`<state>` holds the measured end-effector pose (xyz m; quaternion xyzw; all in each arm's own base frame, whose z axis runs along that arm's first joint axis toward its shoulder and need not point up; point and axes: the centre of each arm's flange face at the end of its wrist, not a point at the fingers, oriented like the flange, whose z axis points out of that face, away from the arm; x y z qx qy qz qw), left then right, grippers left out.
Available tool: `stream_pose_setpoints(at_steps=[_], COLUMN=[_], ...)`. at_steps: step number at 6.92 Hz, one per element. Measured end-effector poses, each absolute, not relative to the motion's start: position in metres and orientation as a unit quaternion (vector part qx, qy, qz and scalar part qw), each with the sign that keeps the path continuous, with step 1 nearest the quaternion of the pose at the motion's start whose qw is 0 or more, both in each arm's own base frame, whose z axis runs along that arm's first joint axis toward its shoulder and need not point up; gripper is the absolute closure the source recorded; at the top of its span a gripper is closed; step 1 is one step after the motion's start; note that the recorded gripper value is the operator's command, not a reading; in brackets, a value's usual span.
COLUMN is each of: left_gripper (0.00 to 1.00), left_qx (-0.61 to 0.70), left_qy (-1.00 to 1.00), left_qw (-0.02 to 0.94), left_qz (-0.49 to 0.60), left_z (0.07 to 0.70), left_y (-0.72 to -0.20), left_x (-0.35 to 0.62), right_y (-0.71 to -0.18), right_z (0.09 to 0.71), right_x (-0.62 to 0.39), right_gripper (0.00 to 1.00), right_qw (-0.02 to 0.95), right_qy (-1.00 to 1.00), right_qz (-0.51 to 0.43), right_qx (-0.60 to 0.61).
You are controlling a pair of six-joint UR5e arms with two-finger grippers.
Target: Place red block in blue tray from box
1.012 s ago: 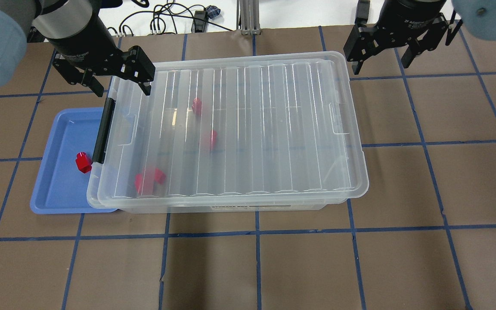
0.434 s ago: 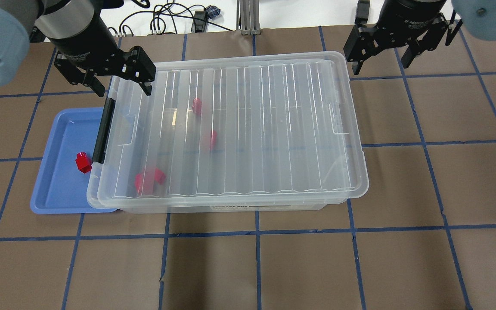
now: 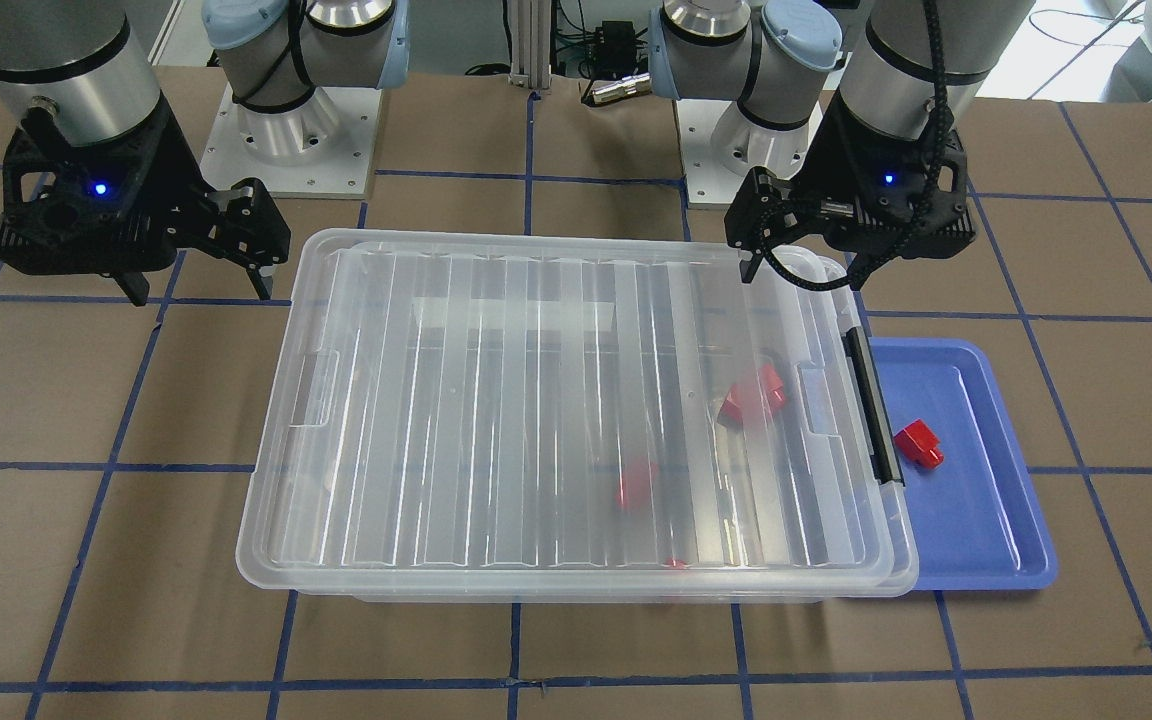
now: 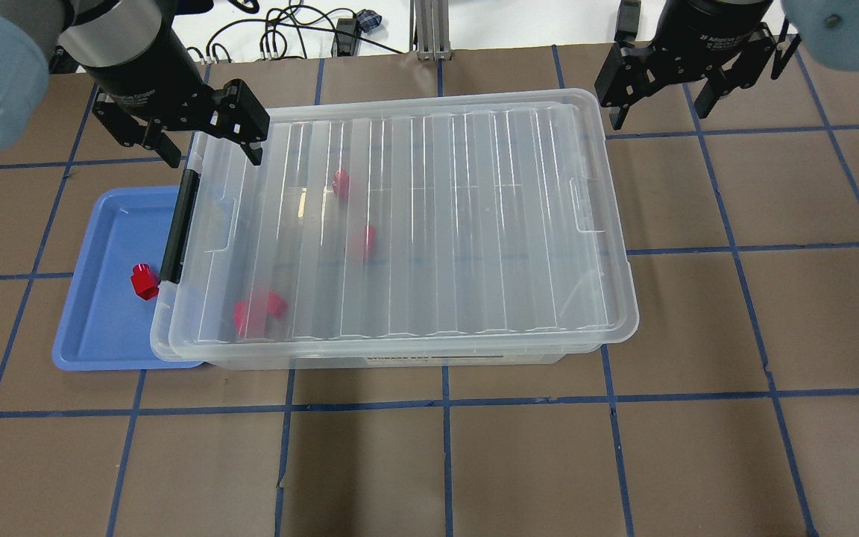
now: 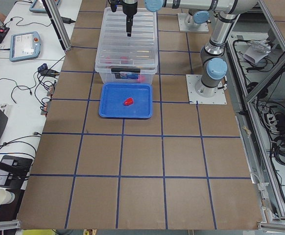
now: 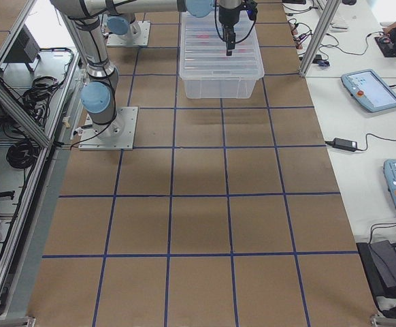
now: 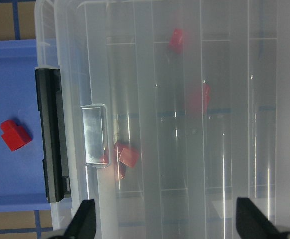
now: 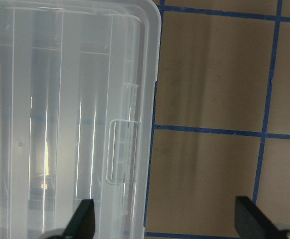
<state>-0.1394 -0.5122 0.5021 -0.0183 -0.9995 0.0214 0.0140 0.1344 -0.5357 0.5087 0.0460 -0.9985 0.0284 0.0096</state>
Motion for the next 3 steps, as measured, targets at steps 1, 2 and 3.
stream_pose_setpoints(at_steps=[1,2,3], left_gripper=[0.0,0.0,0.0], left_qx=[-0.018,-0.018,-0.018], left_qy=[-1.0,-1.0,-1.0], left_qw=[0.014,0.014,0.014], left_qz=[0.021,0.021,0.021], left_z=[0.5019,0.5016,0.501], left_y=[-0.5122,-0.5124,-0.5131], left_x=[-0.1394,-0.1394,-0.1394], right_y=[-0.5359,-0.536,-0.536], right_z=[0.5086,0.5085,0.5086], right_x=[0.1344,0.1345,0.1345], right_gripper=[0.0,0.0,0.0], right_qw=[0.01,0.009,0.009], right_qy=[-0.998,-0.998,-0.998], right_qz=[0.028,0.029,0.029], right_qx=[0.046,0.046,0.047])
